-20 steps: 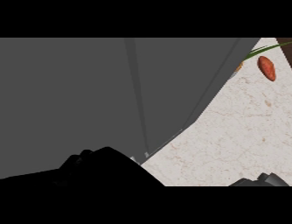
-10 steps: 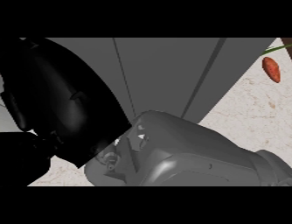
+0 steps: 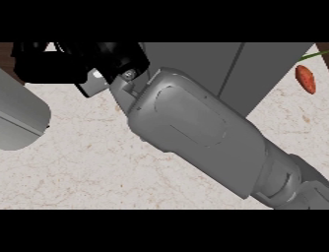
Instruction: Pick up the wine, place it into the cabinet and close the cabinet
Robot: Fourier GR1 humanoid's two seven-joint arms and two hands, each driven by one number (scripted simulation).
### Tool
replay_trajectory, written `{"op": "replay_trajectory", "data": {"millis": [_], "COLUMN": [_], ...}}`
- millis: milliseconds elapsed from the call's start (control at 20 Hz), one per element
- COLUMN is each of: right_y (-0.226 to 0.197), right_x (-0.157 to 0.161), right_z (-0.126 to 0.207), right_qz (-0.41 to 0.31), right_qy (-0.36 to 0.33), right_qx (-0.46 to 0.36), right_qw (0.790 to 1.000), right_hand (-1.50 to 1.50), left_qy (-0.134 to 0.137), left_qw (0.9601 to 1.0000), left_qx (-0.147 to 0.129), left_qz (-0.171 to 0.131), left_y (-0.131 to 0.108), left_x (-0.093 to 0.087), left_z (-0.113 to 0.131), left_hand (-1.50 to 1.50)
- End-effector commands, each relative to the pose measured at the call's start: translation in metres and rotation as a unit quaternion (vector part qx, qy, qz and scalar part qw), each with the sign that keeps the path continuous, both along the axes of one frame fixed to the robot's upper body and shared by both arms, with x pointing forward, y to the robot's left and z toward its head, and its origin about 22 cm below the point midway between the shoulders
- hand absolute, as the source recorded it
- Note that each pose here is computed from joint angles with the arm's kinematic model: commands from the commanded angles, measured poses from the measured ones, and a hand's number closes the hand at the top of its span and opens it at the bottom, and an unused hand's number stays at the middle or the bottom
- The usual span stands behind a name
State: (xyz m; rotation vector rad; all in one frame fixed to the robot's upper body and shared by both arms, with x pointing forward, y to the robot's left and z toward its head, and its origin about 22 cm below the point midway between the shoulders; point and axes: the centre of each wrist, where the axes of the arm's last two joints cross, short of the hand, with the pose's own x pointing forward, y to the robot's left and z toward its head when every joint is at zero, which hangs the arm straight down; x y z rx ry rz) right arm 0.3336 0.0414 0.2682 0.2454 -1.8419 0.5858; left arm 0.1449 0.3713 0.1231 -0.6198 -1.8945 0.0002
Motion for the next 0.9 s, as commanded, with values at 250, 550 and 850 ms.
{"op": "replay_trajectory", "data": {"millis": [250,550,850], "right_y": [-0.048,-0.069,-0.079], "right_x": [0.063,0.073,0.076], "right_z": [-0.046,-0.066,-0.074], "right_qz": [-0.087,-0.095,-0.095], "right_qy": [0.019,-0.005,-0.008], "right_qx": [-0.034,-0.059,-0.058], "right_qw": [0.995,0.994,0.994], "right_hand": [1.50,1.50,1.50], "left_qy": [-0.005,-0.014,-0.020], "left_qw": [1.0000,0.9998,0.9997], "left_qx": [-0.002,-0.005,-0.003], "left_qz": [-0.003,0.015,0.014], "left_y": [-0.003,-0.002,-0.007], "left_x": [0.000,0.006,0.008], "left_z": [0.011,0.011,0.020], "left_hand": [1.50,1.50,1.50]}}
